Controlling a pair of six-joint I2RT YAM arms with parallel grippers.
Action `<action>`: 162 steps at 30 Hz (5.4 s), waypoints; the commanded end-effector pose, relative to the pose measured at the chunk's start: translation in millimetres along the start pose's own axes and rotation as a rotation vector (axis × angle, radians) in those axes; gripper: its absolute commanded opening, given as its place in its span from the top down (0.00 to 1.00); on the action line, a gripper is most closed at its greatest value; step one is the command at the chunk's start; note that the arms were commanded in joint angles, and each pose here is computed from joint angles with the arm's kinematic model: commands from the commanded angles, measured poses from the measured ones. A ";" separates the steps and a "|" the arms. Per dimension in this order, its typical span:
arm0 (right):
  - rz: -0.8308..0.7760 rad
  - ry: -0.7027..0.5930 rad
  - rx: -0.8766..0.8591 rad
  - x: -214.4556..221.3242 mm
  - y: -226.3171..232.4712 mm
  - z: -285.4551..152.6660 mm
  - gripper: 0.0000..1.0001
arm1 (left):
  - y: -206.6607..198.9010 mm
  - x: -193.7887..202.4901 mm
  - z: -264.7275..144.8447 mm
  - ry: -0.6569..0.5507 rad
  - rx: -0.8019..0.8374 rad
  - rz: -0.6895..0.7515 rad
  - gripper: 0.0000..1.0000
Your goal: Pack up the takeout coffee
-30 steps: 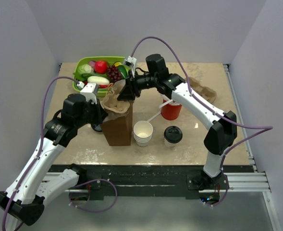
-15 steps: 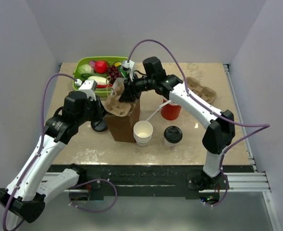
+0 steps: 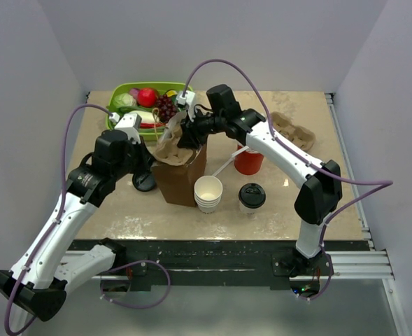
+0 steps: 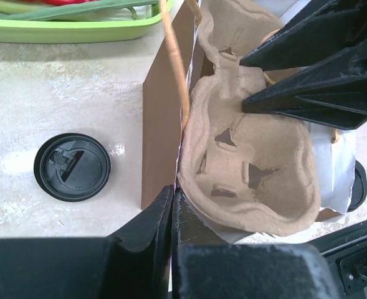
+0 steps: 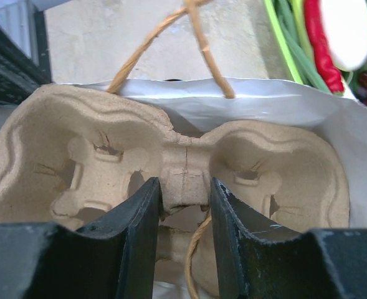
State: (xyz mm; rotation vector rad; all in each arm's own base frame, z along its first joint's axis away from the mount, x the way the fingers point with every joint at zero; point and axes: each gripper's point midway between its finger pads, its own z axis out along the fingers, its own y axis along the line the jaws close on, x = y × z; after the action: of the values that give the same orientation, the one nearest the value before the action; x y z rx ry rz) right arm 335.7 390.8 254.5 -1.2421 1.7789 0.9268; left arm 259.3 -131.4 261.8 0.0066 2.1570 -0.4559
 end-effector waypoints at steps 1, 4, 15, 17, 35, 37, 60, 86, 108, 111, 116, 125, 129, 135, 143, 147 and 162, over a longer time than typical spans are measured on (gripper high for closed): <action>0.015 -0.021 0.177 -15.6 -27.7 -11.9 0.64 | -15.7 -20.9 -7.8 -0.065 0.065 0.010 0.96; 0.154 -0.051 0.303 -21.7 -46.5 -13.3 0.64 | -18.4 -17.5 -6.5 -0.051 0.085 0.025 0.98; 0.394 -0.085 0.393 -21.7 -51.7 -19.6 0.67 | -14.8 -11.1 -6.0 -0.033 0.077 0.045 1.00; 0.377 -0.070 0.380 -20.2 -50.5 -18.2 0.67 | -13.6 -12.0 -6.5 -0.036 0.070 0.048 1.00; -0.130 -0.027 0.256 -3.5 -12.9 -30.7 0.63 | -21.6 -20.8 -6.0 -0.046 0.093 0.027 1.00; -0.173 0.000 0.262 1.1 -8.7 -24.3 0.64 | -22.5 -20.8 -6.1 -0.046 0.098 0.027 1.00; -0.046 0.221 0.357 81.7 -29.7 24.8 0.60 | -13.3 -27.3 -6.1 -0.064 0.034 -0.002 1.00; 0.005 -0.061 0.339 -26.6 1.3 -16.3 0.05 | -3.3 -14.2 -6.8 -0.038 -0.009 -0.029 1.00; 0.065 -0.121 0.336 -44.4 20.5 -47.4 0.02 | 8.1 -11.0 -8.2 -0.061 -0.062 -0.066 1.00; 0.069 -0.115 0.340 -44.4 20.3 -48.6 0.02 | 8.1 -10.2 -7.8 -0.063 -0.061 -0.070 1.00; 0.077 -0.090 0.370 -39.8 16.5 -49.6 0.02 | 7.8 -11.4 -7.6 -0.068 -0.060 -0.073 1.00; 0.103 -0.193 0.357 -70.3 31.5 -75.4 0.02 | 14.0 -13.3 -3.2 -0.084 -0.100 -0.103 1.00; 0.076 -0.329 0.324 -96.5 50.7 -102.4 0.02 | 16.4 -11.8 -1.6 -0.093 -0.109 -0.119 1.00; 0.112 -0.467 0.370 -126.6 62.9 -148.8 0.02 | 17.5 -9.2 -2.8 -0.096 -0.110 -0.131 1.00; 0.260 -0.500 0.764 -93.1 22.3 -229.9 0.02 | 22.7 1.2 -3.7 -0.081 -0.126 -0.155 1.00; 0.446 -0.496 1.002 -37.9 -7.3 -288.0 0.02 | 24.1 2.8 -5.9 -0.090 -0.128 -0.171 0.96; 0.610 0.050 0.904 136.3 38.1 -256.2 0.10 | 4.9 -26.4 -22.2 -0.146 -0.044 -0.102 0.16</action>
State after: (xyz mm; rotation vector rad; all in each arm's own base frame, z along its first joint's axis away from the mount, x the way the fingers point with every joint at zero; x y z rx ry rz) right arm 258.2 122.8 293.9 -0.0436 2.1128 0.2443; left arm 254.4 -112.4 260.7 -0.2007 2.1083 -0.4238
